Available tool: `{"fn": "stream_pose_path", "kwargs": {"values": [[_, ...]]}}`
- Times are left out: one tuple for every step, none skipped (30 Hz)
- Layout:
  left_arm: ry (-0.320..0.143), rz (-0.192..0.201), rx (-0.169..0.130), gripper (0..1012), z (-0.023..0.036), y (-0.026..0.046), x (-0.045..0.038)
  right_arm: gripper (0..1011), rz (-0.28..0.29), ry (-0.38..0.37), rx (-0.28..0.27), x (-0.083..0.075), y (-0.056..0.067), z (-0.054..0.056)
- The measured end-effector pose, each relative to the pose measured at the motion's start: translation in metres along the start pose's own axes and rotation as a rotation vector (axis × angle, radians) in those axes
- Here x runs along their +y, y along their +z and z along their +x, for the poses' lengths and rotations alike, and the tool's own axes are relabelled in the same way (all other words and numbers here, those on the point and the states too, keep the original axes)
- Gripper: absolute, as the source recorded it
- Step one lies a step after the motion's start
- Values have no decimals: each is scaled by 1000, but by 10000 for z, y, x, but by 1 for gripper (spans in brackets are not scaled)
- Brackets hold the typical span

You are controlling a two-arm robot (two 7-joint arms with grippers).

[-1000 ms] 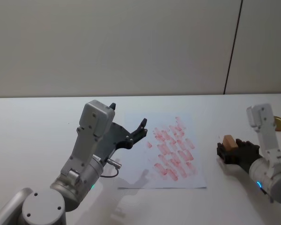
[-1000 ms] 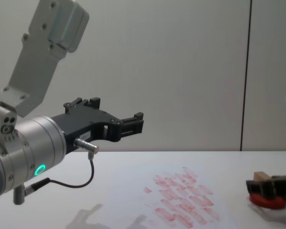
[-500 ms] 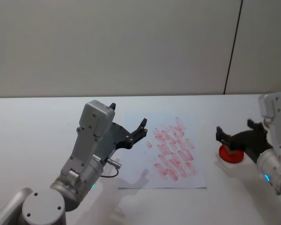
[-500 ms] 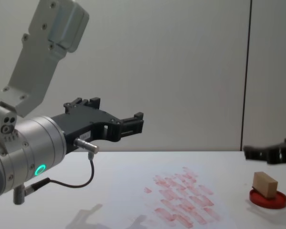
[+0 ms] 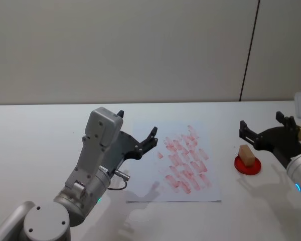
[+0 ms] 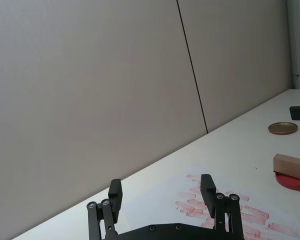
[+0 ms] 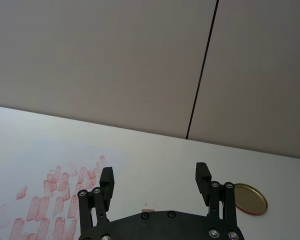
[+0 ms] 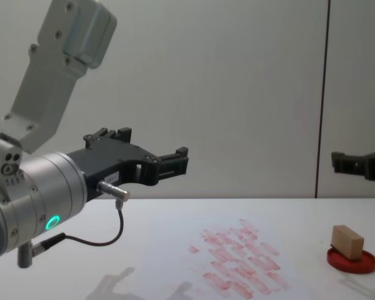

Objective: Use the one hand to pick up the stamp and affix it onto the A4 paper.

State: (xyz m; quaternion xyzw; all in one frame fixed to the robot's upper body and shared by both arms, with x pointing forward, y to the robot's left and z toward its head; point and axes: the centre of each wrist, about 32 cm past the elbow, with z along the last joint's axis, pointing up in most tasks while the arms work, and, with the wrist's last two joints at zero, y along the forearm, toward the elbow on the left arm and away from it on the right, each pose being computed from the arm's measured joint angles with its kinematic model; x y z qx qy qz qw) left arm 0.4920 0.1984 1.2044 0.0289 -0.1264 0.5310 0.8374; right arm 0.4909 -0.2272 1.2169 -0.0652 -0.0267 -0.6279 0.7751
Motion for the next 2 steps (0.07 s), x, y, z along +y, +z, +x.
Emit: {"fn": "stream_pose_path", "kwargs": {"values": [[0, 0, 0, 993, 0, 0, 0, 1001, 0, 0, 0, 0, 0, 0], [0, 0, 0, 993, 0, 0, 0, 1001, 6, -1, -1, -13, 10, 1]]}}
